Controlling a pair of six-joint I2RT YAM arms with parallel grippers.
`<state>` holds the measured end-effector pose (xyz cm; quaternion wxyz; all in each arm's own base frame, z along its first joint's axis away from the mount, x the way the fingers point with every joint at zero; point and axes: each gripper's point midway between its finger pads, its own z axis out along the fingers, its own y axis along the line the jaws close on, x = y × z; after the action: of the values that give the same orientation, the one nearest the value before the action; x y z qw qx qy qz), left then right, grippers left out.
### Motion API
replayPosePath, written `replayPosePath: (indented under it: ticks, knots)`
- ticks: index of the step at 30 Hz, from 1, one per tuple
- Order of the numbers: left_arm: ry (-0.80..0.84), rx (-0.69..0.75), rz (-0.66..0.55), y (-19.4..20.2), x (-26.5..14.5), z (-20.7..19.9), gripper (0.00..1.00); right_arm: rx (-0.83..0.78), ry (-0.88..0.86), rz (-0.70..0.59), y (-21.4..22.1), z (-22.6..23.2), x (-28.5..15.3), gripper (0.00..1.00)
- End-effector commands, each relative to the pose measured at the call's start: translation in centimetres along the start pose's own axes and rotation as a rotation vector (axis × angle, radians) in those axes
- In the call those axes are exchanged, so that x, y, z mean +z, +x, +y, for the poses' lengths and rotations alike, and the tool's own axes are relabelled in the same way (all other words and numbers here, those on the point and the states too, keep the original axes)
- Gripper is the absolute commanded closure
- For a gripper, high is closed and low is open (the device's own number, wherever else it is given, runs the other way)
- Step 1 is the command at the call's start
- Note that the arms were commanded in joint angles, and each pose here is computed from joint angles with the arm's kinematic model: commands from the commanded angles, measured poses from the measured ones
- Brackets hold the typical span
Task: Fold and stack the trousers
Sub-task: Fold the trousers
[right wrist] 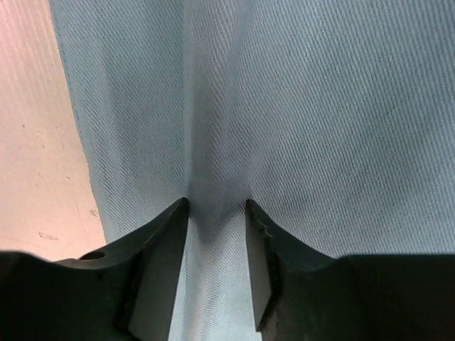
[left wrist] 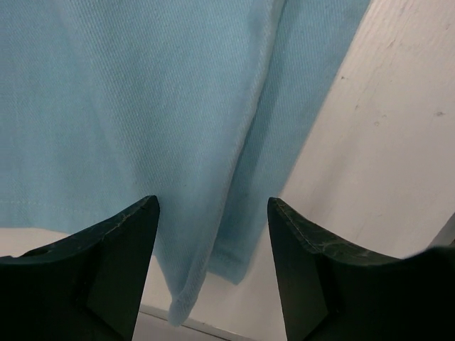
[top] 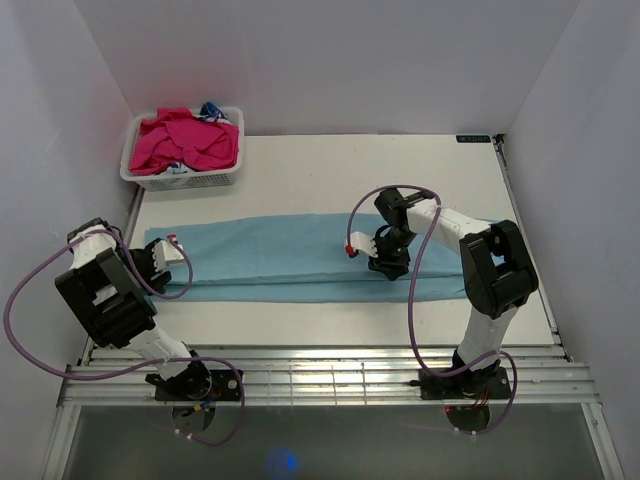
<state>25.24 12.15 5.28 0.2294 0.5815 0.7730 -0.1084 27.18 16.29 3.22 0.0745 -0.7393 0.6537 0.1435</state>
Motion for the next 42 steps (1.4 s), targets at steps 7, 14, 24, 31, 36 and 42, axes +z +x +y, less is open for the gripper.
replayPosePath:
  ticks: [7, 14, 24, 31, 36, 42]
  knots:
    - [-0.092, 0.092, 0.124, 2.5, -1.8, 4.4, 0.27, -0.033, 0.042, 0.018, -0.2, -0.3, -0.6, 0.79]
    - [-0.072, 0.078, 0.149, 3.8, -1.7, 4.7, 0.59, -0.036, 0.058, 0.015, -0.4, -0.3, -1.4, 0.92]
    - [-0.193, 0.073, 0.127, 3.2, -4.2, 9.5, 1.0, -0.007, 0.167, -0.03, -1.7, -1.9, -4.4, 0.92]
    - [-0.726, 0.043, -0.012, -1.4, -13.2, 20.5, 1.0, 0.071, 0.282, -0.099, -1.8, -4.2, -7.7, 0.92]
    - [-0.8, 0.161, 0.02, -1.3, -13.4, 17.7, 1.0, 0.059, 0.211, -0.071, -0.4, -1.1, -6.1, 0.92]
    - [-0.654, 0.076, 0.153, 5.8, -6.0, 11.4, 1.0, 0.059, 0.07, -0.045, 0.4, 2.8, -2.2, 0.92]
